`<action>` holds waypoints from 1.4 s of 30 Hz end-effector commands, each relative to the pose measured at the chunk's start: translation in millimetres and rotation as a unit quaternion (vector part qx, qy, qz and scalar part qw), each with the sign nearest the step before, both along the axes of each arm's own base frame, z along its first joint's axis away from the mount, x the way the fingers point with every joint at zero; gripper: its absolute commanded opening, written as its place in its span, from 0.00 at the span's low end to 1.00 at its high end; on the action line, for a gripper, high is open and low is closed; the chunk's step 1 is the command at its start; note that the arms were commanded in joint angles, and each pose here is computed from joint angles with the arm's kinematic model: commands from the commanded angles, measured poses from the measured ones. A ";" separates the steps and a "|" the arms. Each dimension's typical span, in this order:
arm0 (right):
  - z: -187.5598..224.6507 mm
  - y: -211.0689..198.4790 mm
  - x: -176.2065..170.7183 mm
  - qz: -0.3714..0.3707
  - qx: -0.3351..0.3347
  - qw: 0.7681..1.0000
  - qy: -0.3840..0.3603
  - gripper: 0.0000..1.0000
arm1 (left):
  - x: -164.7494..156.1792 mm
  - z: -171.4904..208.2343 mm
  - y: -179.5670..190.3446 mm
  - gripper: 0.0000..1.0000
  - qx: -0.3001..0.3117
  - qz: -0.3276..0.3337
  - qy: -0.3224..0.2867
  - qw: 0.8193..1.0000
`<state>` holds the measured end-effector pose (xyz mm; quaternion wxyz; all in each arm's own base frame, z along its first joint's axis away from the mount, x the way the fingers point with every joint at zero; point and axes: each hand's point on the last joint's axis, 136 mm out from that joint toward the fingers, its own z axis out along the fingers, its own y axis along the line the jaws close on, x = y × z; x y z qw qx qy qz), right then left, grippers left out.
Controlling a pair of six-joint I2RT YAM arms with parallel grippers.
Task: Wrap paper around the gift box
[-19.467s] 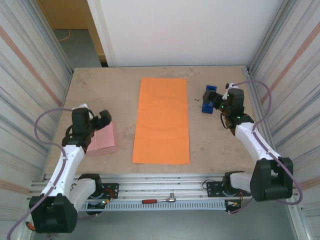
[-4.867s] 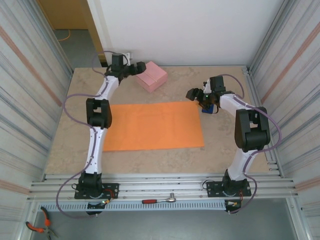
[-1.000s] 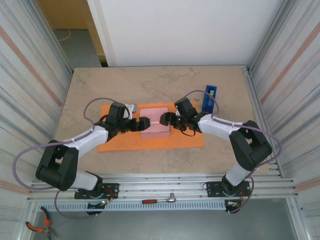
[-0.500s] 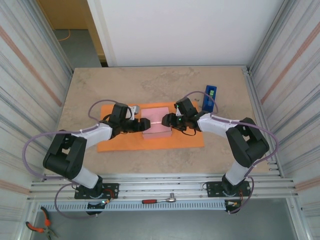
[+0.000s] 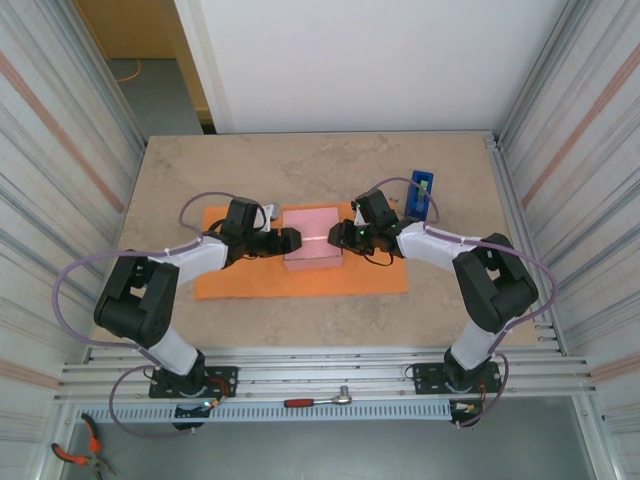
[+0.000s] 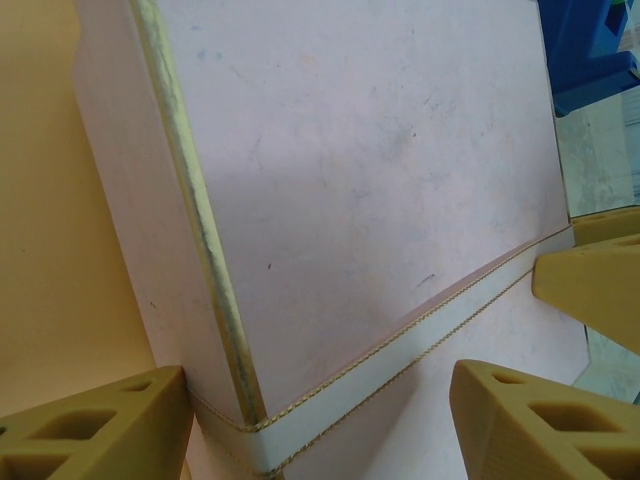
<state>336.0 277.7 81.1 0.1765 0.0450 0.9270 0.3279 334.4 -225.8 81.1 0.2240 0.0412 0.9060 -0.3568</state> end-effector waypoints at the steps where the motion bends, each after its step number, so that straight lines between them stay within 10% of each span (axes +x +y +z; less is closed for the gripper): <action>1: 4.5 -0.5 -5.7 0.000 0.005 1.000 -0.002 0.40 | 5.1 20.0 -15.1 0.69 -0.028 -0.030 -0.032 0.999; 12: -7.3 -9.7 -10.4 -0.011 -0.011 1.000 0.012 0.70 | 5.6 9.8 -7.5 0.75 -0.004 -0.029 -0.026 0.999; 42: -0.2 -21.4 -20.3 -0.021 0.004 1.000 0.012 0.61 | 8.4 15.6 2.5 0.75 0.002 -0.018 -0.036 0.999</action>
